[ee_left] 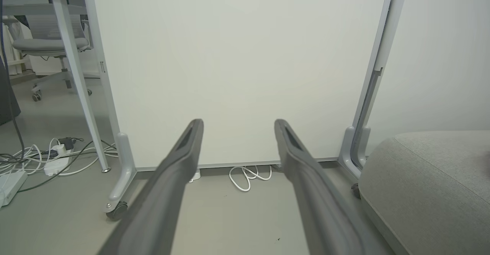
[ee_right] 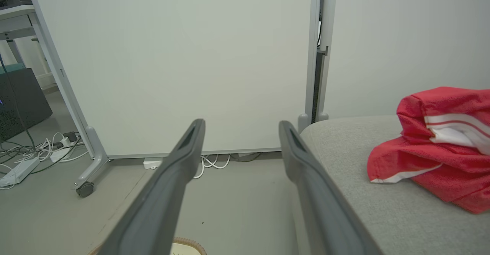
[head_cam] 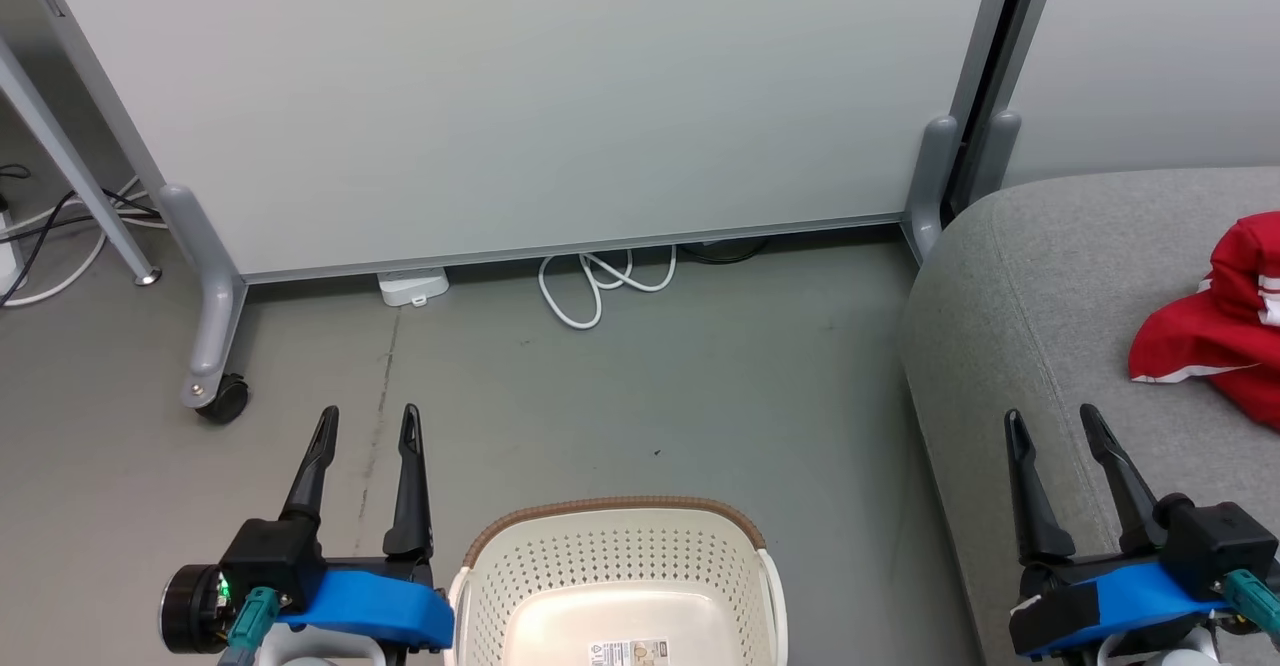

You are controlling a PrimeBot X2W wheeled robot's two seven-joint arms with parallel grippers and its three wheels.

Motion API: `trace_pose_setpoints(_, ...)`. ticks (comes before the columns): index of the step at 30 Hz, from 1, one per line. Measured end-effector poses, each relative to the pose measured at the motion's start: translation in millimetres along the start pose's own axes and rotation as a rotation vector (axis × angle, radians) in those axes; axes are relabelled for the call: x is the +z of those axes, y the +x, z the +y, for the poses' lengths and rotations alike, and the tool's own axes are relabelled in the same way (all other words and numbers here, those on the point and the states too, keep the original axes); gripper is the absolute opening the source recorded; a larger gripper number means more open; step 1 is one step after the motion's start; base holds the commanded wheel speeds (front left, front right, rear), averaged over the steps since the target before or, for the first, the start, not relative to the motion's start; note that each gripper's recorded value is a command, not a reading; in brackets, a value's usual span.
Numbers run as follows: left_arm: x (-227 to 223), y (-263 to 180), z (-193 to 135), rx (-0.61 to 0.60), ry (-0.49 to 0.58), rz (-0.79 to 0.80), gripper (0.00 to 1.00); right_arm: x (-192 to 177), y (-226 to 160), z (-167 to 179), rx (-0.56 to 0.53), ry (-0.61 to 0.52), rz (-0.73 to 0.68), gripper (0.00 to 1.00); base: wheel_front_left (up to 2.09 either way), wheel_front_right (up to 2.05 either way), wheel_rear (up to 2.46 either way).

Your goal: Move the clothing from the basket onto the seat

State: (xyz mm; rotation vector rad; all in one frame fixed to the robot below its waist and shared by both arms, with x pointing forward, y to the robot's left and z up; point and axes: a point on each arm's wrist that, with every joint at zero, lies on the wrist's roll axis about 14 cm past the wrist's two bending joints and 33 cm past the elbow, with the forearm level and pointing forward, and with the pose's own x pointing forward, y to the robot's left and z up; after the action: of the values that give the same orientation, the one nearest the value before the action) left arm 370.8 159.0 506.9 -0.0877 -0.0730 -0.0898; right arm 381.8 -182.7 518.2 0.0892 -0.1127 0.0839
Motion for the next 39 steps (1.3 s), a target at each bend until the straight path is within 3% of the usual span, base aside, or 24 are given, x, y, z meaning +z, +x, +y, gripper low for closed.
trace_pose_setpoints(23, -0.2, -7.9, 9.4, 0.029, 0.006, 0.001, 1.0, -4.0, 2.5, 14.2, 0.029, 0.013, 0.01, 1.0, 0.0, 0.0, 0.0)
trace_pose_setpoints(24, -0.4, -7.9, 9.5, 0.03, 0.007, 0.001, 0.0, -4.2, 2.4, 14.2, 0.029, 0.013, 0.011, 0.0, 0.0, 0.0, 0.0)
trace_pose_setpoints(29, -25.0, -19.8, 11.4, 0.045, -0.019, 0.084, 0.0, -22.7, -5.2, 12.1, 0.014, 0.035, 0.073, 0.0, 0.0, 0.0, 0.0)
trace_pose_setpoints(39, -29.2, -19.8, 23.5, 0.112, -0.21, 0.11, 0.0, -27.5, -6.7, 2.0, -0.052, 0.22, 0.101, 0.0, 0.0, 0.0, 0.0)
